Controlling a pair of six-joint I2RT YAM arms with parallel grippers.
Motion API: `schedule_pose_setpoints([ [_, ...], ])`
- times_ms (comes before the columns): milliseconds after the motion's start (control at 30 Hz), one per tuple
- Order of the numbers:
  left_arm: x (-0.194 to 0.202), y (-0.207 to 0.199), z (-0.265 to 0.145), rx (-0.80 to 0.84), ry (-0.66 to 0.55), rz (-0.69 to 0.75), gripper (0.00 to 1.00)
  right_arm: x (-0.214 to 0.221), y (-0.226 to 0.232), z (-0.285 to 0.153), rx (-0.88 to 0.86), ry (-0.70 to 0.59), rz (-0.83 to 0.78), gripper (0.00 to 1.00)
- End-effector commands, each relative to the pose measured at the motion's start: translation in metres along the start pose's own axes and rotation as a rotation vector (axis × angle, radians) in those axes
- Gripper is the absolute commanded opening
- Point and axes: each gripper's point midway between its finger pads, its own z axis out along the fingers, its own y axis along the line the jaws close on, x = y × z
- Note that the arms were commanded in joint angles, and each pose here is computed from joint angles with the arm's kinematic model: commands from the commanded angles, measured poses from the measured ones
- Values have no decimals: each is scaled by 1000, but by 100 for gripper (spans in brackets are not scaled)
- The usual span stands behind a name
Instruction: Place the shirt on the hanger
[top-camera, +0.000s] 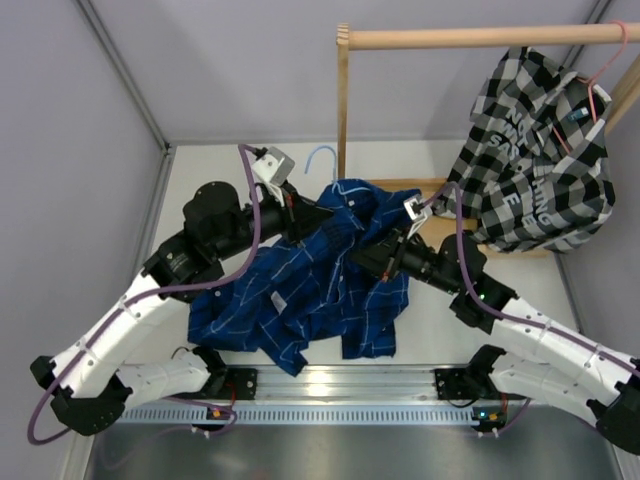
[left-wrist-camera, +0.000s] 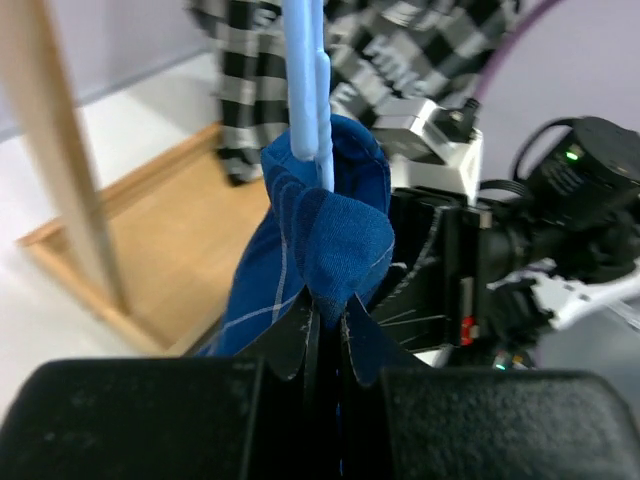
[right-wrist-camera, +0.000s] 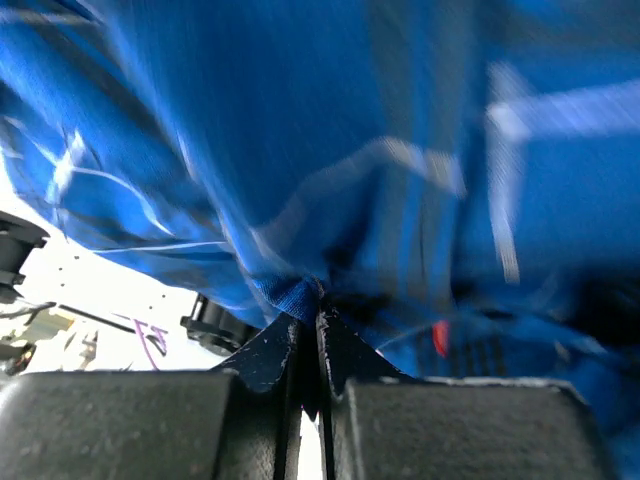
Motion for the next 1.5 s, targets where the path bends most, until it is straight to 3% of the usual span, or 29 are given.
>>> schedule_pose_setpoints([
  [0, -46, -58, -3, 393, -186, -14, 0, -19, 41, 2, -181, -60, -25, 3],
  [33, -49, -63, -4, 429, -203, -6, 0, -16, 41, 1, -188, -53, -52, 5],
  [167, -26, -53, 7, 426, -144, 55, 0, 7, 30, -32, -141, 19, -123, 50],
  [233, -9, -45, 10, 416, -98, 140, 0, 4, 31, -63, -123, -15, -209, 52],
  [333, 14, -41, 13, 438, -14, 213, 0, 18, 29, -111, -82, 58, -317, 61],
  [367, 19, -41, 14, 450, 10, 221, 0, 19, 32, -122, -78, 74, -338, 70],
  [500, 41, -38, 23, 472, 82, 211, 0, -15, 78, -167, -134, 37, -424, 77],
  [667, 53, -63, 18, 653, 136, 154, 0, -62, 91, -158, -41, 24, -531, 80],
  [767, 56, -83, 5, 792, 157, 141, 0, -83, 96, -133, -28, 25, -582, 77],
  [967, 71, -118, -26, 1033, 210, 136, 0, -80, 120, -93, -196, 136, -640, 65],
  [1133, 79, -120, -27, 1042, 219, 139, 0, -73, 137, -81, -329, 146, -627, 61],
  [1200, 81, -119, -24, 1038, 225, 136, 0, -71, 145, -79, -390, 136, -628, 54],
  [1267, 81, -119, -24, 1035, 223, 137, 0, -67, 146, -78, -414, 142, -626, 38],
  [1333, 80, -119, -25, 1041, 221, 140, 0, -67, 149, -76, -435, 137, -627, 30],
  [1467, 73, -116, -21, 987, 190, 162, 0, -58, 149, -72, -476, 164, -616, 0],
])
